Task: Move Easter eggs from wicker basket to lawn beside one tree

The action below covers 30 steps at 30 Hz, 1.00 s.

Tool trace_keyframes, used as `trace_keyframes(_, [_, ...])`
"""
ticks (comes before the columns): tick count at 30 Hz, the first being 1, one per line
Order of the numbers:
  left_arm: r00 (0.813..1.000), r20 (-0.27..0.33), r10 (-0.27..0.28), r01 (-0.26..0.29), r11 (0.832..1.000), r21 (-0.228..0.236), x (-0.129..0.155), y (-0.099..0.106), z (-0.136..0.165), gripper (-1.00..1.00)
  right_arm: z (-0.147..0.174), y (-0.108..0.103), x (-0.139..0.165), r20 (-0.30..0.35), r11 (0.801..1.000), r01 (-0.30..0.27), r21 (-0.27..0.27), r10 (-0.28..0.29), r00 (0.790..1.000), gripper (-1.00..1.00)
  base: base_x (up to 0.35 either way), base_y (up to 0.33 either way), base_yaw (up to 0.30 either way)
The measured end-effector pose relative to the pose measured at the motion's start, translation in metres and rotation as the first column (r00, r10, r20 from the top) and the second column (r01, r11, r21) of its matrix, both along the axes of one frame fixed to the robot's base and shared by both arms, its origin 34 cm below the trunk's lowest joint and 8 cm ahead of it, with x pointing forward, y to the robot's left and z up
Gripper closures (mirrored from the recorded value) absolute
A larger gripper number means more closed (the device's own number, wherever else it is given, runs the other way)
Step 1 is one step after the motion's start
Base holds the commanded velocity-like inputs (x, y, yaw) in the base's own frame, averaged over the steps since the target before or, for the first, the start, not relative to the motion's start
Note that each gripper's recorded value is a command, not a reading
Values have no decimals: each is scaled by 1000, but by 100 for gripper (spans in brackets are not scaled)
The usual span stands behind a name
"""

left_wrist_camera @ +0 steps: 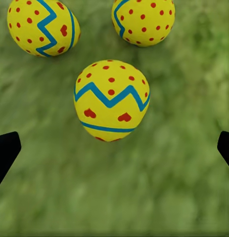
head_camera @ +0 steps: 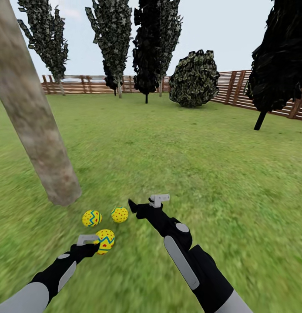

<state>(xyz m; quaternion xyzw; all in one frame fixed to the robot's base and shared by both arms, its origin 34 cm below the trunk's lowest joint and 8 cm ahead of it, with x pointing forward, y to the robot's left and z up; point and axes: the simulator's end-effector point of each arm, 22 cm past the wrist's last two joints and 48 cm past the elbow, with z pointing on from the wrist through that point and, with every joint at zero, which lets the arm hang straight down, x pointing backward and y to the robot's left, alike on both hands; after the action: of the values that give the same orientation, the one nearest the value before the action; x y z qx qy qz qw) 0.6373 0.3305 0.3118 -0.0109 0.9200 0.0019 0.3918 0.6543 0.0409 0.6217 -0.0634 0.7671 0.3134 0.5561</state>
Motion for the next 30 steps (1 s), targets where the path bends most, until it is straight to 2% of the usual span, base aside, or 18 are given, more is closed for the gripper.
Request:
trace_keyframes(14, [1000,-9,5,-5,1000,-10,3,1,25,-100,30,-1,-1,26,1000,6,-8,-6,1000,-100,-5,0,0])
trace_keyframes(21, [999,-44,8,-9,1000,-14,1,1,35,-100,47,1,3,19,1000,4,-9,-4,1000,-100,0,0,0])
trace_keyframes(30, [993,-119,18,-21,1000,-19,-6,5,45,-100,63,-3,10,12,1000,12,-12,-12,1000,-100,0,0,0])
